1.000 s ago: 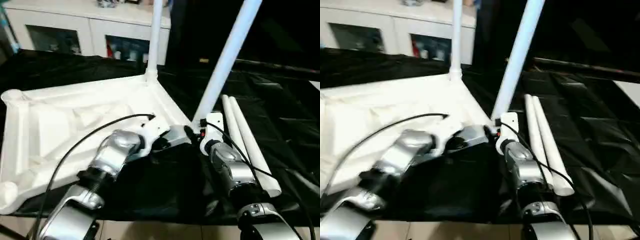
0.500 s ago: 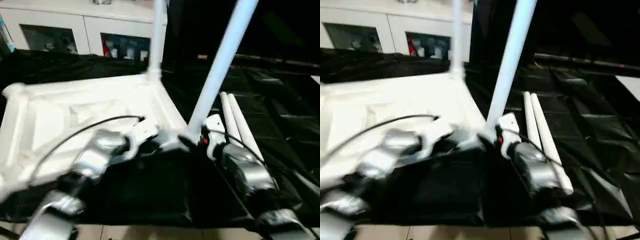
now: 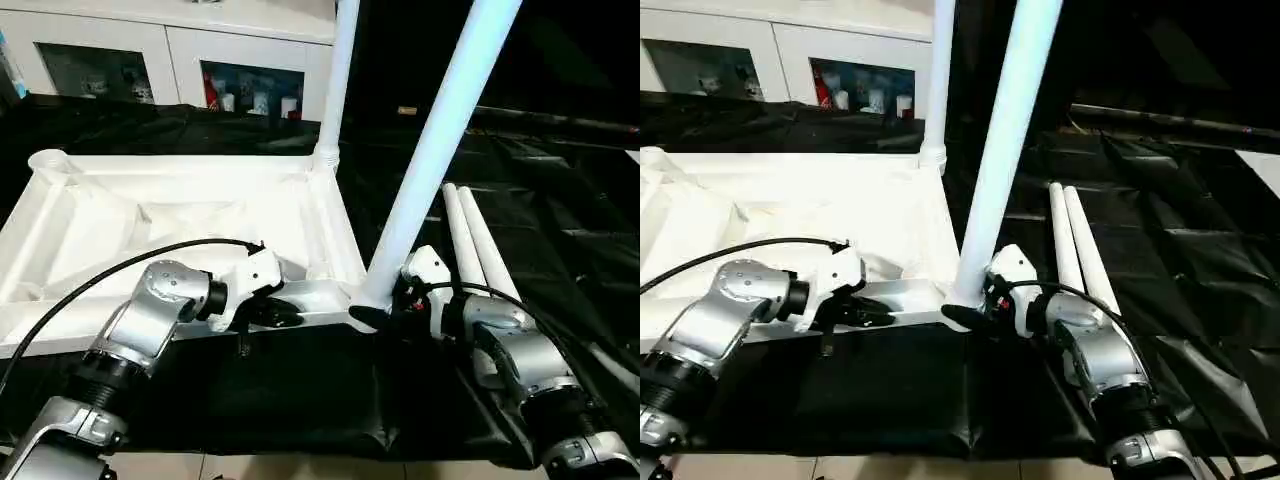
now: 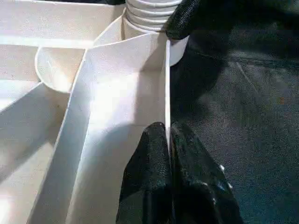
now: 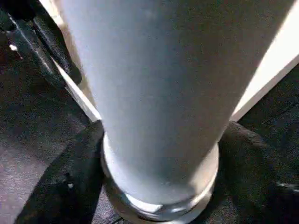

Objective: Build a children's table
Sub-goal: Rotate leg to tighten, then rotate table base

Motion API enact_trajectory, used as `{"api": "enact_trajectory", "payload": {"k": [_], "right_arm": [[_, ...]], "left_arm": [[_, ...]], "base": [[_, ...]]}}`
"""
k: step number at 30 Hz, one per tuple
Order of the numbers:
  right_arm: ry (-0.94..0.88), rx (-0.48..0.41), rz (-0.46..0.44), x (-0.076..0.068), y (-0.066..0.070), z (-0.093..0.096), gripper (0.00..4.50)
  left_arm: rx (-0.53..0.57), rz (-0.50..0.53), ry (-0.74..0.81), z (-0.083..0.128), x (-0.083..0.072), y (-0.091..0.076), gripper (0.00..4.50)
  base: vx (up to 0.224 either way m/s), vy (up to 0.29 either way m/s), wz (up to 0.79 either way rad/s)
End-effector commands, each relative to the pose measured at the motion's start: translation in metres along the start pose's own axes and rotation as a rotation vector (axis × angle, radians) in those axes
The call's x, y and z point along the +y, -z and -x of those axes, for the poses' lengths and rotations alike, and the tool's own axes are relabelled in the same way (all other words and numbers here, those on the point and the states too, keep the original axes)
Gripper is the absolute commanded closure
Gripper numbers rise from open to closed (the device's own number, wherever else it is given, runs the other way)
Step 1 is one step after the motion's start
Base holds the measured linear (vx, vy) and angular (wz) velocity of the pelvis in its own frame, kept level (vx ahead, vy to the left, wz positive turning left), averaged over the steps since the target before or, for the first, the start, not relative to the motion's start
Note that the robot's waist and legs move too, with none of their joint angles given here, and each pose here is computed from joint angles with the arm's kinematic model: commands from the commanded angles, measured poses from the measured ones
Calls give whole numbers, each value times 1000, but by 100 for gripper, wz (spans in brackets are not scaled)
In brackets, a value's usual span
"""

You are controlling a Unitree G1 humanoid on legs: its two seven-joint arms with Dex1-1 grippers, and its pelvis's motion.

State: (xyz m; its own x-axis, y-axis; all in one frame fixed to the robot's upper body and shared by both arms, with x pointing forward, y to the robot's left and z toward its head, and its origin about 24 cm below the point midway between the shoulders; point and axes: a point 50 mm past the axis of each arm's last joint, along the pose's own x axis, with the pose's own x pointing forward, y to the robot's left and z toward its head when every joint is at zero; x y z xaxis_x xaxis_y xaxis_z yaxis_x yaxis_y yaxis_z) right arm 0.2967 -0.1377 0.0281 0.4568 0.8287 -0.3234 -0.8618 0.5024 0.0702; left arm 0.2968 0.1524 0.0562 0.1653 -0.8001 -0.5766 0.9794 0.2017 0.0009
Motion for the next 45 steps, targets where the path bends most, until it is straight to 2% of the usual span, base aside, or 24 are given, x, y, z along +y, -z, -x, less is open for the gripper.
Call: {"api": "enact_trajectory", "payload": {"k": [1,6,7,10,13,16,17,18,20,21,23,25,27,33,34,36,37,38,39,40,42,43,44,45], "right_arm": [[7,5,-6,-3,-3,0,133],[28,5,-28,-2,1,-2,167],[153,-11,-72,-8,5,-5,171],[306,-21,-132,-14,10,-11,174],[529,-31,-255,-22,16,-17,175],[650,-23,-329,-21,18,-27,175],[670,-45,-327,-17,13,-34,175],[670,-45,-327,-17,13,-34,175],[656,-69,-301,-14,7,-40,120],[639,-79,-284,-12,5,-42,106],[627,-82,-286,-12,4,-42,97],[652,-84,-241,-14,1,-40,72],[673,-103,-214,-16,-2,-35,72],[720,-263,-113,-22,-21,1,68],[728,-320,-98,-21,-25,19,68],[713,-341,-84,-19,-27,25,66],[695,-347,-80,-17,-28,27,66],[631,-341,-43,-11,-28,30,66],[606,-331,-26,-9,-28,30,66],[529,-298,-4,-2,-26,29,66],[455,-265,3,6,-22,27,66],[455,-265,3,6,-22,27,66],[394,-211,-1,13,-15,23,66],[389,-202,3,14,-13,22,66]], "left_arm": [[20,87,128,-15,-18,20,450],[18,93,126,-17,-20,19,450],[38,96,53,-25,-16,19,450],[41,120,-61,-37,-8,16,450],[33,175,-205,-55,3,6,450],[-2,202,-280,-74,8,-11,450],[-36,170,-286,-83,9,-24,450],[-36,170,-286,-83,9,-24,450],[-53,119,-264,-87,8,-32,450],[-56,83,-241,-88,7,-34,450],[-57,73,-240,-87,8,-33,450],[-62,64,-226,-85,8,-32,450],[-78,32,-244,-84,10,-33,450],[-198,-7,-388,-69,26,-47,450],[-243,15,-422,-58,32,-52,422],[-265,25,-448,-49,35,-54,393],[-271,34,-464,-45,37,-54,393],[-270,47,-524,-30,43,-52,370],[-266,48,-541,-26,45,-51,370],[-246,54,-593,-12,50,-46,359],[-227,62,-647,4,56,-41,349],[-227,62,-647,4,56,-41,342],[-170,71,-756,27,66,-31,333],[-161,77,-778,31,67,-30,323]], "base": [[0,0,0],[0,0,0],[0,0,0],[0,0,0],[0,0,0],[0,0,0],[0,0,0],[0,0,0],[0,0,0],[0,0,0],[0,0,0],[0,0,0],[0,0,0],[0,0,0],[0,0,0],[0,0,0],[0,0,0],[0,0,0],[0,0,0],[0,0,0],[0,0,0],[0,0,0],[0,0,0],[0,0,0]]}}
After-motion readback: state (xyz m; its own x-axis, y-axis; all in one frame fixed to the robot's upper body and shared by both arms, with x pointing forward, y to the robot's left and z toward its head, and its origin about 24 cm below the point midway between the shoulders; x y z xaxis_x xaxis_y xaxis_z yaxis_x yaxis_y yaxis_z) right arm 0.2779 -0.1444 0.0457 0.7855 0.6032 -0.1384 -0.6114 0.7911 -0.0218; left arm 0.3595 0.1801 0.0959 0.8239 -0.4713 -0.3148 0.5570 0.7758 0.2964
